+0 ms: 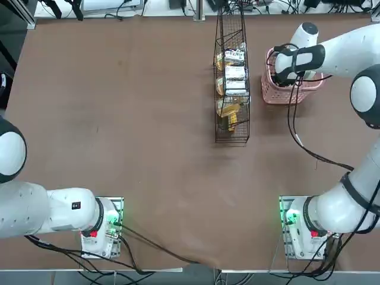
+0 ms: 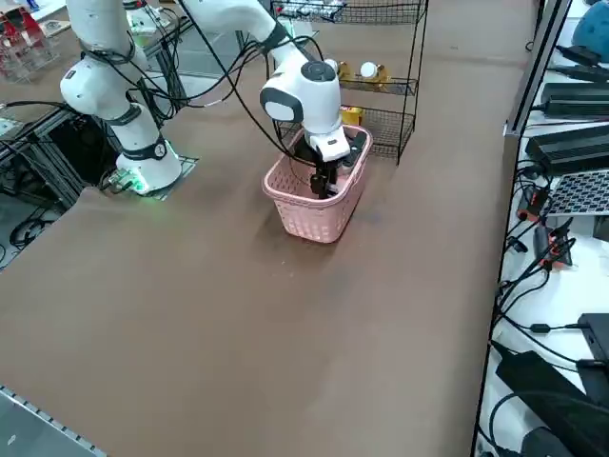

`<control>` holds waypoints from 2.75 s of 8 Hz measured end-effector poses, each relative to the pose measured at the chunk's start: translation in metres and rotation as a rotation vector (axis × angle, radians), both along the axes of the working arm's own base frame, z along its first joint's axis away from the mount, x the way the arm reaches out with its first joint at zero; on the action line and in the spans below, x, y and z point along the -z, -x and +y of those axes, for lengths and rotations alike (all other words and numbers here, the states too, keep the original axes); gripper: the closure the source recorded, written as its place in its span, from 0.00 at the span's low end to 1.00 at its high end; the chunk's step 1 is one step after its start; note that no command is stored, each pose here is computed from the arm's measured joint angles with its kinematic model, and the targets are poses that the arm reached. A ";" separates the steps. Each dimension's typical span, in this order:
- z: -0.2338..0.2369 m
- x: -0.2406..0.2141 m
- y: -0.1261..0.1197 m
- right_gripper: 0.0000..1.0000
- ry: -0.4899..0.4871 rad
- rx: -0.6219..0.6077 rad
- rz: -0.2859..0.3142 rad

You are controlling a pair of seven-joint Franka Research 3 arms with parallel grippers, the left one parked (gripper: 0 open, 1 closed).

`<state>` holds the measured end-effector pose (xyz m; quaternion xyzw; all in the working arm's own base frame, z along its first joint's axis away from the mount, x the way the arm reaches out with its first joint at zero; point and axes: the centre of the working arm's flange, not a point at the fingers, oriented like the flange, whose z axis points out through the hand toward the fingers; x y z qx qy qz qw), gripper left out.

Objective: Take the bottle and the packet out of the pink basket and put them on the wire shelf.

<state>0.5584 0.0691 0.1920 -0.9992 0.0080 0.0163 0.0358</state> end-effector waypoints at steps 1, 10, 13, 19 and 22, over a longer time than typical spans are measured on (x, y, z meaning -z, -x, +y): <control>0.000 0.000 0.000 0.38 0.000 0.001 -0.001; 0.001 -0.033 -0.006 0.56 -0.008 -0.007 0.007; -0.001 -0.079 -0.008 0.56 -0.011 -0.016 0.008; -0.013 -0.167 -0.014 0.56 0.029 -0.060 0.071; -0.012 -0.224 -0.021 0.56 0.030 -0.080 0.093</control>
